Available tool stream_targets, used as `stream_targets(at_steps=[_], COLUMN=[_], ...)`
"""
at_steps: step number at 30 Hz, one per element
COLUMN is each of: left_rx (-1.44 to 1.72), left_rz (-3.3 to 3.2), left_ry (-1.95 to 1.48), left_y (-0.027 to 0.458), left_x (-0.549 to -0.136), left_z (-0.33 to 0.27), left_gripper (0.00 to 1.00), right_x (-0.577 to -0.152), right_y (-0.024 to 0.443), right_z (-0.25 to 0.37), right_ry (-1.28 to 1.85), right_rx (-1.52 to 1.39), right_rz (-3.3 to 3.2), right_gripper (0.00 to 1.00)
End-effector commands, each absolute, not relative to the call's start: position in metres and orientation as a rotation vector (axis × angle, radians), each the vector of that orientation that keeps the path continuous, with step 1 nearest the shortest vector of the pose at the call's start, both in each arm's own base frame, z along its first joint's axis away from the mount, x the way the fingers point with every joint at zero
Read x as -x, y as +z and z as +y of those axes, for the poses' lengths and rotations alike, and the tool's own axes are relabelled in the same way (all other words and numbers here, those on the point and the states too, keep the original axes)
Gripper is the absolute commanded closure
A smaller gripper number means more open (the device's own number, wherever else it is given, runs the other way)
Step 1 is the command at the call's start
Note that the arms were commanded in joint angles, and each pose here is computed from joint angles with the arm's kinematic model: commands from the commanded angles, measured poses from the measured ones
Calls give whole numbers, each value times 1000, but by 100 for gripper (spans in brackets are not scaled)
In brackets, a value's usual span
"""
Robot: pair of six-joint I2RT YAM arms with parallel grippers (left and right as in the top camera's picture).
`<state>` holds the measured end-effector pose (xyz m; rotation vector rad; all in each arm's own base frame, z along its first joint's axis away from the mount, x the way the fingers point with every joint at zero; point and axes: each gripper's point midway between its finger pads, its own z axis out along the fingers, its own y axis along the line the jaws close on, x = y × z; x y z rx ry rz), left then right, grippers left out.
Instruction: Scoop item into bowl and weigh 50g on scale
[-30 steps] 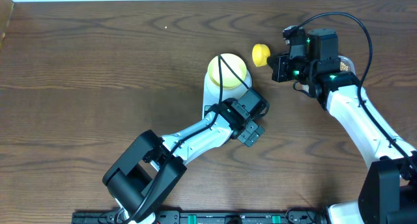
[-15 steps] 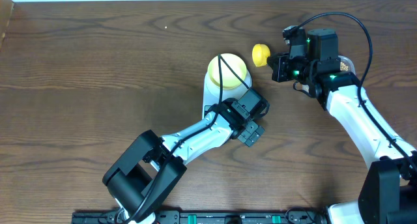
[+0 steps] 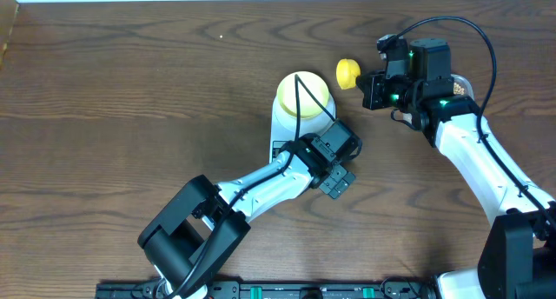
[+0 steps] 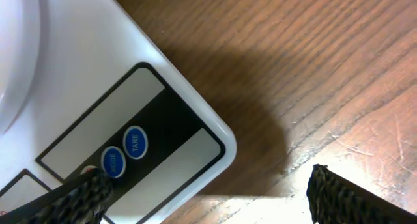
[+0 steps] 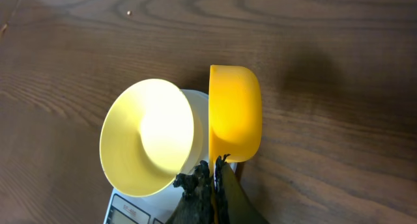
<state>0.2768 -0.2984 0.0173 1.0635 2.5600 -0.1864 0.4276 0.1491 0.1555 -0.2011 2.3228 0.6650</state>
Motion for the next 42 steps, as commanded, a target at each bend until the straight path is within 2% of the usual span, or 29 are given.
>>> stream_targets(at_steps=[1,42], left_rx=[-1078,-1065], left_rz=[2569,2598], left_ry=[-175,-157], left_y=[13,1], left_x=[-274,-277], left_z=[-296,-290], left_gripper=[2,2], right_x=[-431,-428], right_y=[161,157], right_z=[147,146], right_ry=[651,652], right_rx=[217,213], right_rz=[2306,2329], right_gripper=[99,99])
